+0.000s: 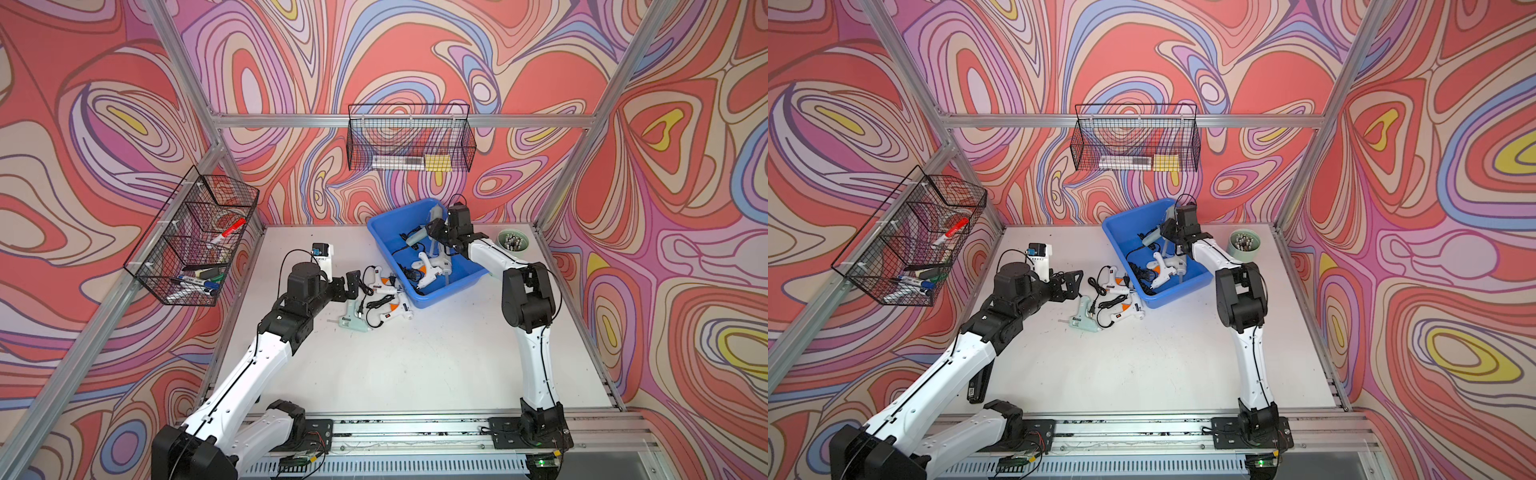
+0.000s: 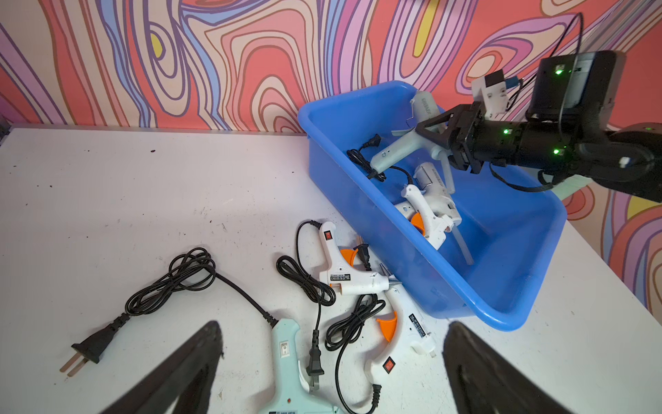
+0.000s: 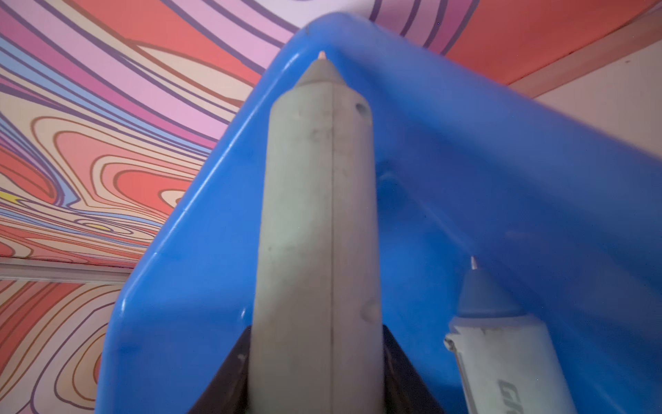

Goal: Put the hot melt glue gun into the storage box
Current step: Place the hot melt adhesive gun in the storage box.

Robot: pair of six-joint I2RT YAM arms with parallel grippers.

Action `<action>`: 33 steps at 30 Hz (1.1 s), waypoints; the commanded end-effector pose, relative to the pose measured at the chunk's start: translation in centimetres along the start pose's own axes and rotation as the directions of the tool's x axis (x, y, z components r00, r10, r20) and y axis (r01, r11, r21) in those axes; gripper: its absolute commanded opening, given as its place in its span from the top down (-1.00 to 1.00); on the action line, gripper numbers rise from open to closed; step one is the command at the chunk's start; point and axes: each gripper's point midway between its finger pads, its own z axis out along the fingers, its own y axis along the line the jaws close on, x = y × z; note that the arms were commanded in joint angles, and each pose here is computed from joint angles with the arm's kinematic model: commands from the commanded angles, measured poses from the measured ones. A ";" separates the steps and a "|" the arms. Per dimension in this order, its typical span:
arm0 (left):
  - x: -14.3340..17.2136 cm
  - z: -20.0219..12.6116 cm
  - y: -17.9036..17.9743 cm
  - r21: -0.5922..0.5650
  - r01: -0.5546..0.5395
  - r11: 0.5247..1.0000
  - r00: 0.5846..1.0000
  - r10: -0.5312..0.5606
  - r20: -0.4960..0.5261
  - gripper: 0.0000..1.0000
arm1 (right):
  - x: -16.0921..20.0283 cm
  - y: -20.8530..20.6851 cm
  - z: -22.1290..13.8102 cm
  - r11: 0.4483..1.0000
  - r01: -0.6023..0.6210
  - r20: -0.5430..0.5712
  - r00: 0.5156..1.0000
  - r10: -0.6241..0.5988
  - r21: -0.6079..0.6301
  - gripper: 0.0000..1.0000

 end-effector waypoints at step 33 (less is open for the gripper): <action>8.3 -0.9 3.7 -0.221 0.050 0.974 0.910 -0.136 -0.392 -0.89 | -2.4 2.4 -14.9 0.942 0.263 0.012 0.962 -0.271 0.210 -0.93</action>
